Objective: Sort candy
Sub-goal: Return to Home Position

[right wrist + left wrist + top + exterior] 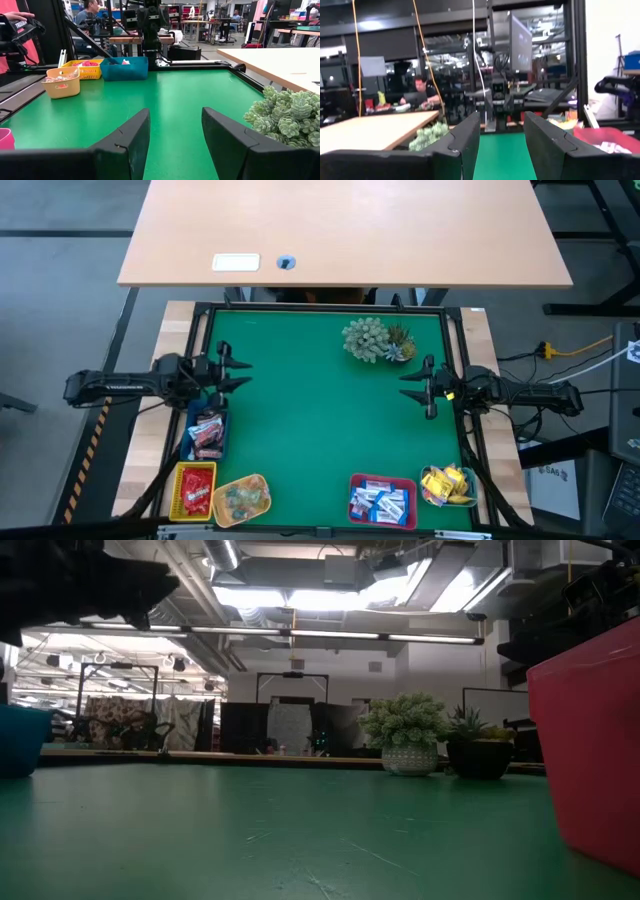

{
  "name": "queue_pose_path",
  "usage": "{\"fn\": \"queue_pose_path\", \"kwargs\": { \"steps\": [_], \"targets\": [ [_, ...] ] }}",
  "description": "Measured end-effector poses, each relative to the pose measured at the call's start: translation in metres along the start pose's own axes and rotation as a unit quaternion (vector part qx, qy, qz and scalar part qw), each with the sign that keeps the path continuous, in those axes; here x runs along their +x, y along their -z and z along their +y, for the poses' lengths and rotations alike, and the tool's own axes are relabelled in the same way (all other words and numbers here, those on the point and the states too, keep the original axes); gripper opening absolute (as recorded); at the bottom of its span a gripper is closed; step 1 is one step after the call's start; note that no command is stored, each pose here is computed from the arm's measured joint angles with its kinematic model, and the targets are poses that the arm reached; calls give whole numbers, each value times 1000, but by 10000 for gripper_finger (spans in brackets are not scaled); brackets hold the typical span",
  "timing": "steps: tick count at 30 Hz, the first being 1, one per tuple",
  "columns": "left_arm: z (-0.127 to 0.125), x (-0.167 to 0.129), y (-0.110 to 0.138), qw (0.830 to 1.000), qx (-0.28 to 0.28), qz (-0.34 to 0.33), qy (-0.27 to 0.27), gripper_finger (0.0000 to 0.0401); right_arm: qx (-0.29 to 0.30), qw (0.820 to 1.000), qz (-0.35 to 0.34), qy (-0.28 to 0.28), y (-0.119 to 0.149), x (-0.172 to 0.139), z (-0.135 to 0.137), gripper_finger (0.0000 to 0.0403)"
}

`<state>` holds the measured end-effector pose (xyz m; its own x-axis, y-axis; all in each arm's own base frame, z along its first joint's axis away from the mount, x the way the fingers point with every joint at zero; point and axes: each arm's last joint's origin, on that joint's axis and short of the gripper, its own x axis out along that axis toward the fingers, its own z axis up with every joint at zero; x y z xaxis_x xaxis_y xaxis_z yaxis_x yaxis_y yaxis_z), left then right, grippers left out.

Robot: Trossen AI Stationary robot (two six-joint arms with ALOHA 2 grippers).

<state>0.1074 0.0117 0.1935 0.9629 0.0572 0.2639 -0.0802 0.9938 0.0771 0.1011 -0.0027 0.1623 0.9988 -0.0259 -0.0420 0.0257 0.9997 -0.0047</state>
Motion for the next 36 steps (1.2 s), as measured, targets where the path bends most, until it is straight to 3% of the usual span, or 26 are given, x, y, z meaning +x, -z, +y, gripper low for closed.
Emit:
{"fn": "queue_pose_path", "kwargs": {
  "steps": [18, 36],
  "targets": [
    [-3, -17, -23, 993, 1, -115, 10, 140, 0, 1000, 0, 0, 0, 0, 0, 179],
    [-6, -17, -25, 992, -5, -124, 25, 140, 0, 1000, 0, 0, 0, 0, 0, 179]
  ]
}}
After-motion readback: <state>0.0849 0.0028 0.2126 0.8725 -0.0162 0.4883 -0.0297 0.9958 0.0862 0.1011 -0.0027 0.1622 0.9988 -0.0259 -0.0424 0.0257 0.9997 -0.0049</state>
